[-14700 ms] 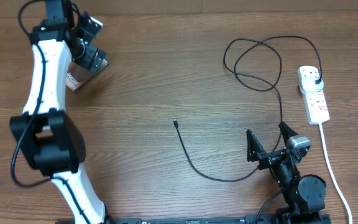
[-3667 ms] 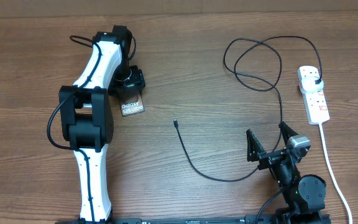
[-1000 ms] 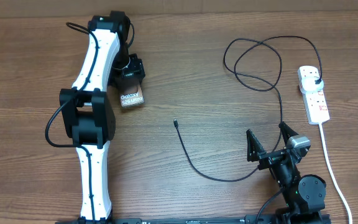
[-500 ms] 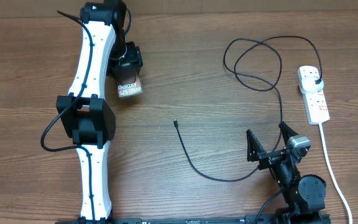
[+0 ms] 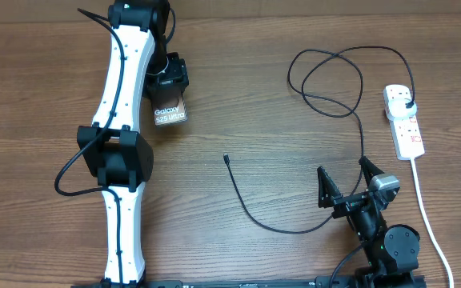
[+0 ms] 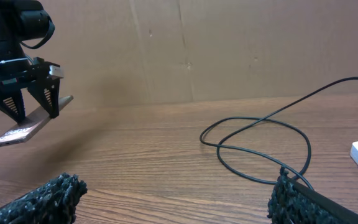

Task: Plug charger to phone and switch on socket
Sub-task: 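Raise the held phone with the left gripper and carry it rightward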

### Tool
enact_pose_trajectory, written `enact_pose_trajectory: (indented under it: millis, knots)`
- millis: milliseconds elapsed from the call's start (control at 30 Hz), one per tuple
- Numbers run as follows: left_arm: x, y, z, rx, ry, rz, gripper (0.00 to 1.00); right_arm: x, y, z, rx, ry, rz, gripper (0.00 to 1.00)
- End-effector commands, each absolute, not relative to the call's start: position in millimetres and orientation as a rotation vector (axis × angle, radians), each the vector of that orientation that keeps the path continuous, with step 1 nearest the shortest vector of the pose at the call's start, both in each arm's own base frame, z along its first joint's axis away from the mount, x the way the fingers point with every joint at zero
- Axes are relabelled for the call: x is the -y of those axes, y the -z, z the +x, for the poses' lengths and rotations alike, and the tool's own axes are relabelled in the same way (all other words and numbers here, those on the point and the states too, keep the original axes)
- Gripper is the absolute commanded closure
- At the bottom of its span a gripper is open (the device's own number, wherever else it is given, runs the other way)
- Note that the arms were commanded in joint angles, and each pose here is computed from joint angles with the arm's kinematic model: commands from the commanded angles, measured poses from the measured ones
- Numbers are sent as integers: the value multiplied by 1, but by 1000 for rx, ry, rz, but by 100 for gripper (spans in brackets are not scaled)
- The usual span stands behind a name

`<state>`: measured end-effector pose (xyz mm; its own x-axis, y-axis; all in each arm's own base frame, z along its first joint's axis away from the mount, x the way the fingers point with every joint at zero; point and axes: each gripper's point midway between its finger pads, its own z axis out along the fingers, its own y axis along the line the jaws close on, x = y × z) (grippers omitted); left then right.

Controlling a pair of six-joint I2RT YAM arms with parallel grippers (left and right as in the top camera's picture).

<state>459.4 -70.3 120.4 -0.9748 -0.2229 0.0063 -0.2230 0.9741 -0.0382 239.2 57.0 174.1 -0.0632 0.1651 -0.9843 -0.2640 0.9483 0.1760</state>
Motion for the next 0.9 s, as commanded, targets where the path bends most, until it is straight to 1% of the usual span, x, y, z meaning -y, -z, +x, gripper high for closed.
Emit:
enact_pose_trajectory:
  millis: [0, 300, 600, 733, 867]
  knots:
    - [72, -172, 459, 3245, -89, 319, 34, -56, -172, 240, -1596, -346, -68, 0]
    - [73, -224, 448, 3359, -146, 318, 34, -56, -172, 240, -1596, -346, -68, 0]
    - [91, -270, 430, 3463, -211, 244, 34, -56, -172, 240, -1596, -347, -68, 0]
    - [102, -277, 425, 3478, -229, 198, 34, -56, -172, 240, -1596, -346, -68, 0]
    - [115, -272, 421, 3452, -264, 150, 34, -56, -172, 240, -1596, -347, -68, 0]
